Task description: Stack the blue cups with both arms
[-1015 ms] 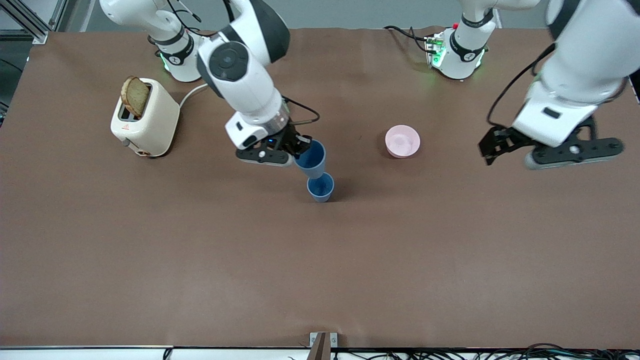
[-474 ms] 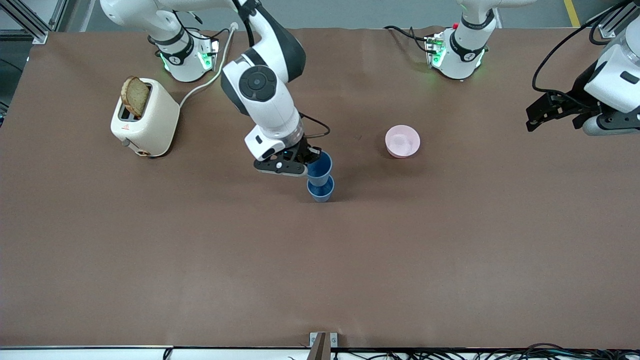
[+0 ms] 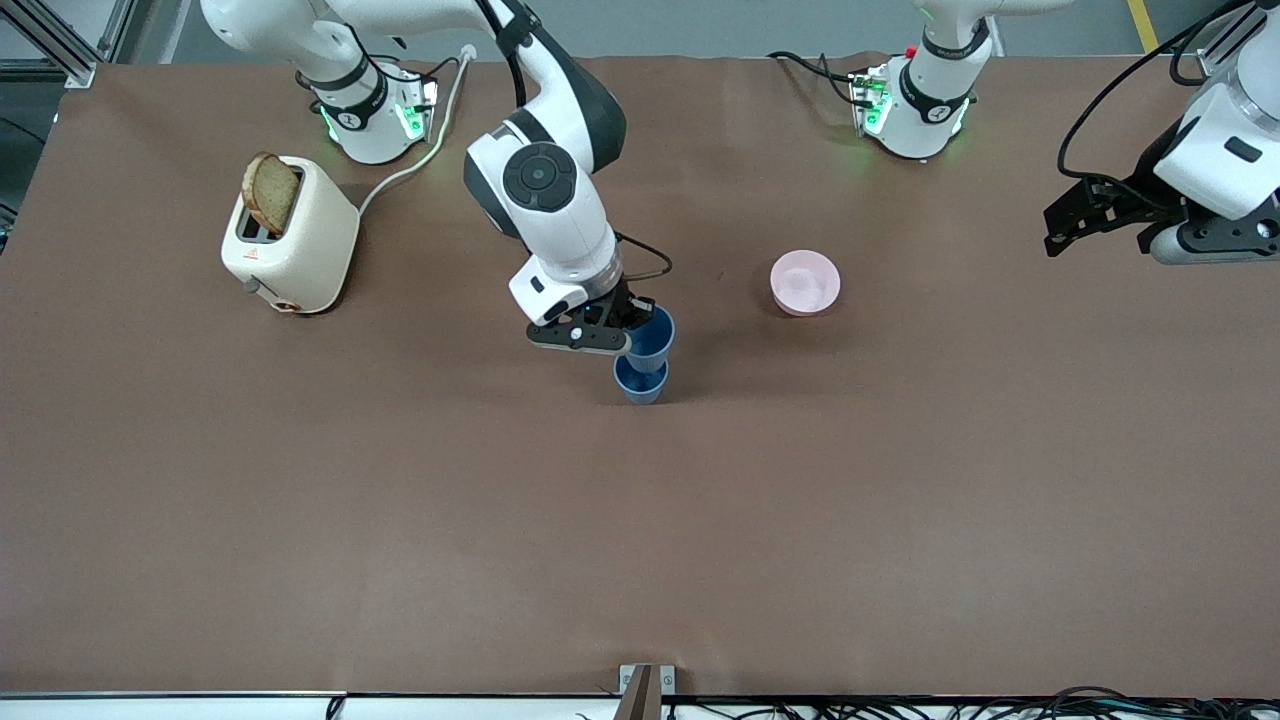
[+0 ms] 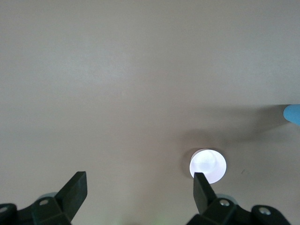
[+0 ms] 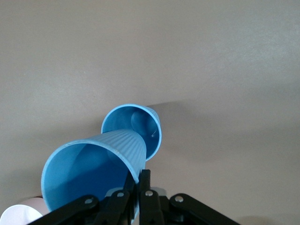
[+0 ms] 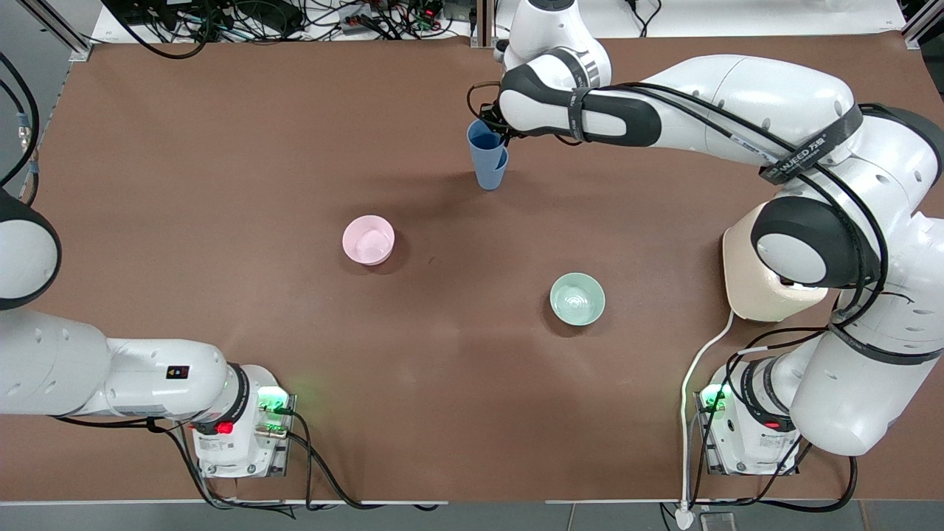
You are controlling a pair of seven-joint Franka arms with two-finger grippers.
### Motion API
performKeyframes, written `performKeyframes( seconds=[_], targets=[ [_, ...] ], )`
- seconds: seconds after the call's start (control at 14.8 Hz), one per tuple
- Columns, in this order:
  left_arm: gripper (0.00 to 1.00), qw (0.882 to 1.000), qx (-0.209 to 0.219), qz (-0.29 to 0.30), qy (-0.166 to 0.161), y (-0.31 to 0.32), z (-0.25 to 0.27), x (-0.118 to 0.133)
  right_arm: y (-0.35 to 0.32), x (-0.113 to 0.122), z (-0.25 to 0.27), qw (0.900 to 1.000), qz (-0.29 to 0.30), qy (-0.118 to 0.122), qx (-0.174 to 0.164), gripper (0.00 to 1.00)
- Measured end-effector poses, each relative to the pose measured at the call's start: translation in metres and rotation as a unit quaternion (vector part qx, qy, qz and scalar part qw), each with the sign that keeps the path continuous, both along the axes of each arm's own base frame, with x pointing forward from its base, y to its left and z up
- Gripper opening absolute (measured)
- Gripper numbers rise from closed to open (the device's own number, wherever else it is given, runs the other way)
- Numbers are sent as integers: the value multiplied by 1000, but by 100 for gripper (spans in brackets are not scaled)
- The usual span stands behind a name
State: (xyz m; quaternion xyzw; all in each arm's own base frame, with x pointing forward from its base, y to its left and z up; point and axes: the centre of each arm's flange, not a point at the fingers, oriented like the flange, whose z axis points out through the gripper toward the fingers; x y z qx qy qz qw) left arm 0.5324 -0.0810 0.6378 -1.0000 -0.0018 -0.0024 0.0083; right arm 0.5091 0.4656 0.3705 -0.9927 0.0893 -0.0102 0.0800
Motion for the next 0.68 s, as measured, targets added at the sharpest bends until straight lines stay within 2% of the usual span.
performKeyframes(
  seconds=[0.2,0.68],
  targets=[
    [100,1000,0,-12,-1,1,1,0,1,8,-16,1000,-6,-15,6,8],
    [100,1000,0,-18,-2,3,2,-1,-7,19,-31,1000,-16,-18,2,11]
  ],
)
